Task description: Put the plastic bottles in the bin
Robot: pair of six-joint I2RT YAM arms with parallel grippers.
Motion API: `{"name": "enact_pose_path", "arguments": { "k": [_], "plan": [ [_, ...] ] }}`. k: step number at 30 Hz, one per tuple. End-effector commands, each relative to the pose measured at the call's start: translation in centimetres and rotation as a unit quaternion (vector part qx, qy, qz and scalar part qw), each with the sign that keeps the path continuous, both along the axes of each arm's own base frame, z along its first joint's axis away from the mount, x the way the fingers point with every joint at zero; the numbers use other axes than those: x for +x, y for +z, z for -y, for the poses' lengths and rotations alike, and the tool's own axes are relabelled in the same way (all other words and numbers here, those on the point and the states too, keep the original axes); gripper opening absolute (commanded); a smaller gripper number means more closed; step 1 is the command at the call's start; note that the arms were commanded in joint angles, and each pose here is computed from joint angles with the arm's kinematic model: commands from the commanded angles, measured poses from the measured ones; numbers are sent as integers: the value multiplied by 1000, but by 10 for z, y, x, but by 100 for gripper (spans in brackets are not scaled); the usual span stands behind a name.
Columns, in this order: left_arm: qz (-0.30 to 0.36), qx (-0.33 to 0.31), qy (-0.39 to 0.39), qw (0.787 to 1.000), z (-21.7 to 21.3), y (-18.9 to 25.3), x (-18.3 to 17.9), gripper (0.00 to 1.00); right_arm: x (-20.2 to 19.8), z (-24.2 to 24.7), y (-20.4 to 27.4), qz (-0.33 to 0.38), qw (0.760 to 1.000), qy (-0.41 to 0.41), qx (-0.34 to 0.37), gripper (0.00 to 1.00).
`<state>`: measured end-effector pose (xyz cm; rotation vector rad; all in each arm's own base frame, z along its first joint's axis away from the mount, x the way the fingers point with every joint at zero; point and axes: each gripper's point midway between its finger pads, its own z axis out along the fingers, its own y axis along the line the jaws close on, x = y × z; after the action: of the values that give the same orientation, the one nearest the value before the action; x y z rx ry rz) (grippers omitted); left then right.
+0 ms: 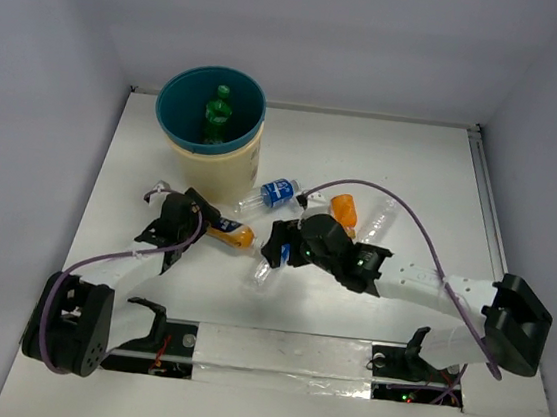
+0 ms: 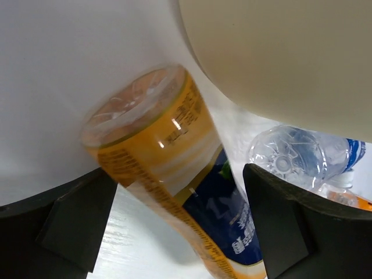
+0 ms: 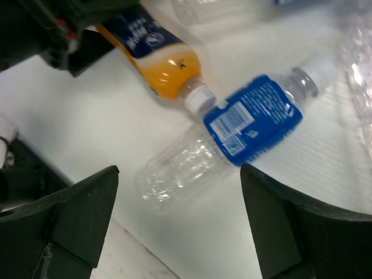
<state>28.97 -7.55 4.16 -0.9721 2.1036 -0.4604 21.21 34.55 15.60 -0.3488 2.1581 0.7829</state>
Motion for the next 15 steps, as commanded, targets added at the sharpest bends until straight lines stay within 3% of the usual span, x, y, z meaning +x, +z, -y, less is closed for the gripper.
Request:
{"name": "enact_pose_path", "arguments": {
  "k": [1,5,7,9,15],
  "plan": [
    [6,7,12,1000,-6,-3,2,88,15,0,1,-6,996,-77,43,91],
    [14,17,14,1000,-10,1,0,63,22,1,-24,-20,994,-103,16,95],
    [17,19,7,1000,-10,5,-3,57,23,-6,-43,-35,994,-103,2,97],
    [8,25,3,1000,-11,5,-11,51,26,-9,-51,-41,993,-112,1,99],
    [28,37,-14,999,-17,36,-32,50,32,-12,-68,-50,991,-127,-14,100]
  ]
}}
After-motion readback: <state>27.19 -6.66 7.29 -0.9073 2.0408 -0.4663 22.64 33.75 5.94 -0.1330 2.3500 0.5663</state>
